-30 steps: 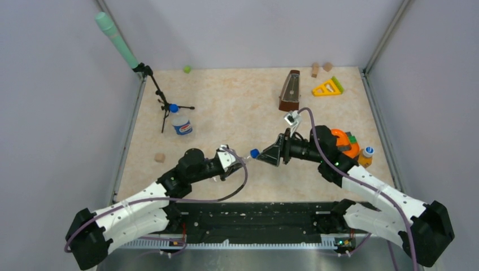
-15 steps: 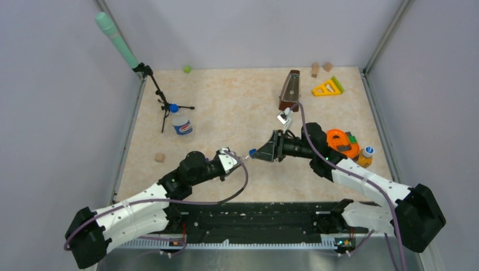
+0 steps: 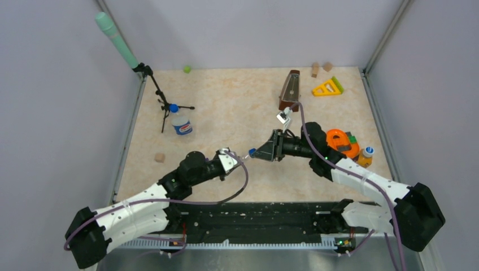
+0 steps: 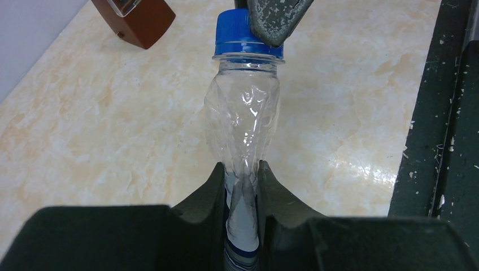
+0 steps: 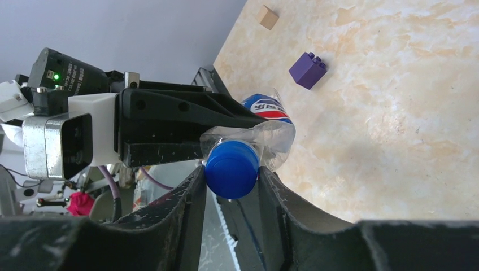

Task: Unscrew the bottle caps
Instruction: Unscrew the bottle cap from the plastic bottle.

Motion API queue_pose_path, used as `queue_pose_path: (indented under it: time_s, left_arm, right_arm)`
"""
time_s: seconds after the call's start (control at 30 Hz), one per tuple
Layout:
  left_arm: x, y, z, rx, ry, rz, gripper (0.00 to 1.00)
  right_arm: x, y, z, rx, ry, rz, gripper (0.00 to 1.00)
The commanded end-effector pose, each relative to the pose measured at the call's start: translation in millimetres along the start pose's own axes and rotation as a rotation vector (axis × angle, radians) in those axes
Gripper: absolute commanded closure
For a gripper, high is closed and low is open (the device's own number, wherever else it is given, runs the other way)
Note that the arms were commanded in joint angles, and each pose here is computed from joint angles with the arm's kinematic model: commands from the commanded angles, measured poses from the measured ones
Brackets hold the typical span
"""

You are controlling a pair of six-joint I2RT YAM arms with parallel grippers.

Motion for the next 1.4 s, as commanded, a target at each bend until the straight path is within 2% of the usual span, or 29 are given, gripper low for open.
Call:
queue_pose_path:
  time_s: [0.0,0.1,0.17,0.2,0.33,0.4,0.47,0.73,0.93,1.17,1.2,1.23,1.37]
  left_arm:
    - [1,0,10,0.026,-0.052,-0.005,1.0]
    - [-1,-1,12,0.03,-0.074,-0.013,1.0]
    - [-2,-2,13,0.031,-0.083,-0.018,1.0]
    - [-2,-2,14,0.032,-0.087,-0.02,1.0]
    - [-3,-5,14,0.027,-0.089,-0.044,1.0]
    - [-4,-8,23,-0.026,-0.111,-0.07,1.0]
    - [-5,-13,31,-0.082,-0.119,-0.111,1.0]
    - [-1,-26,45,-0.14,-0.087,-0.29,1.0]
    - [-7,-27,54,-0.173,-0.127,-0.369,1.0]
    - [-15,-27,58,-0.188,-0.157,-0.424,1.0]
    - [-15,-27,58,-0.184,-0.153,-0.42,1.0]
    - [-13,-25,57,-0.177,-0.146,-0.403,1.0]
    - [-7,-12,47,-0.126,-0.14,-0.279,1.0]
  right_arm:
    - [5,13,17,-0.044,-0.047,0.041,0.68]
    - [5,14,18,-0.048,-0.051,0.048,0.72]
    - [4,15,18,-0.054,-0.053,0.053,0.92]
    - [4,15,18,-0.058,-0.054,0.054,0.95]
    - [3,13,15,-0.092,-0.039,0.06,0.98]
    - [2,14,10,-0.136,-0.001,0.097,1.0]
    - [0,13,4,-0.187,0.03,0.12,1.0]
    - [-14,12,-10,-0.297,0.051,0.15,1.0]
    - [-24,10,-23,-0.388,0.091,0.198,1.0]
    - [-30,13,-26,-0.451,0.063,0.23,1.0]
    - [-30,13,-26,-0.449,0.062,0.224,1.0]
    - [-29,12,-25,-0.443,0.056,0.211,0.94]
    - [-28,18,-1,-0.346,-0.037,0.07,0.53]
Point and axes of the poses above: each gripper's point midway between its finger pads, its own x axis out along the fingers, its own y axis along the line the jaws close on, z = x × y, the point moved 7 cm from there along -x, back along the fingers, and after that the axes turned 4 degrees about -x, right-handed, at the moved point
